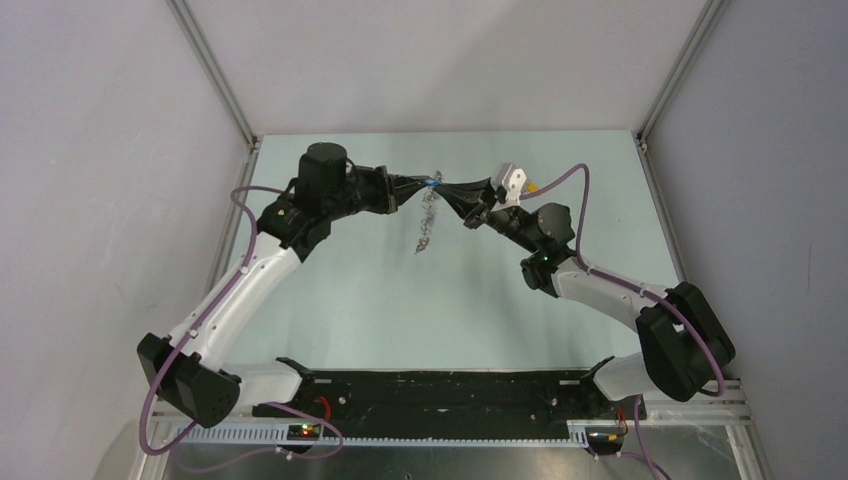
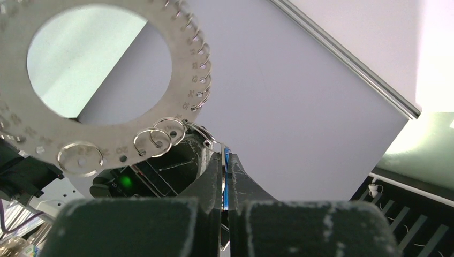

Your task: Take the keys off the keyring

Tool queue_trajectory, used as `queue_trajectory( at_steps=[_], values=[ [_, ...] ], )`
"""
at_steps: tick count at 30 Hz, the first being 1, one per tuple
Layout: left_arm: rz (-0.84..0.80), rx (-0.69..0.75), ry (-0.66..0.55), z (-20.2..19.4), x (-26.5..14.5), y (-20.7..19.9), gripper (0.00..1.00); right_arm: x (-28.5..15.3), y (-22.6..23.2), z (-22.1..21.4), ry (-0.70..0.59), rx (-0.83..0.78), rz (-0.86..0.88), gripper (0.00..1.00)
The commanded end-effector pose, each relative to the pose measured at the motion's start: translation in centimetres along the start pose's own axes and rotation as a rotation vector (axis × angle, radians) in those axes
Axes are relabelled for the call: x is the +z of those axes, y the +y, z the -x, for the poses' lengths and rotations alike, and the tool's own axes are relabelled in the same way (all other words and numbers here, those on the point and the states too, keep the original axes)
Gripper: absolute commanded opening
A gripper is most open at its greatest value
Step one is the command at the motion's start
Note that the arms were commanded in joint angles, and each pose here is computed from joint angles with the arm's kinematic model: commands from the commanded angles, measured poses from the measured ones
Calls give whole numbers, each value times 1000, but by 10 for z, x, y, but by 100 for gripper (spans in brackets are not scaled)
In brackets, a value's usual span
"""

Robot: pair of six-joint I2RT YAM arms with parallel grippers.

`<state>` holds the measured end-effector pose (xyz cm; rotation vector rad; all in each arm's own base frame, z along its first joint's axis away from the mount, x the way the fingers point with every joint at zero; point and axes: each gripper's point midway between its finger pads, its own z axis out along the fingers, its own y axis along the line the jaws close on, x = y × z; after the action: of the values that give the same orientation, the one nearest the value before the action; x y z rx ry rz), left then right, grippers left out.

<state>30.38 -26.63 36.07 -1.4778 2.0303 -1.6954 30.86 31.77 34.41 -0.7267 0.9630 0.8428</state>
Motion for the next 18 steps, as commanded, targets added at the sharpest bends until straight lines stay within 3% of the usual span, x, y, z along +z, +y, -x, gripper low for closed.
queue_trajectory(
  at_steps=[1,17,18],
  values=[
    [-140,30,33,-15,-29,-38,0,-11,-6,12,-46,-8,-55,0],
    [-123,32,30,-10,-26,-31,0,-42,18,31,-214,-266,-41,0],
    [-121,33,30,-9,-25,-31,0,-43,18,34,-219,-285,-44,4]
  ],
)
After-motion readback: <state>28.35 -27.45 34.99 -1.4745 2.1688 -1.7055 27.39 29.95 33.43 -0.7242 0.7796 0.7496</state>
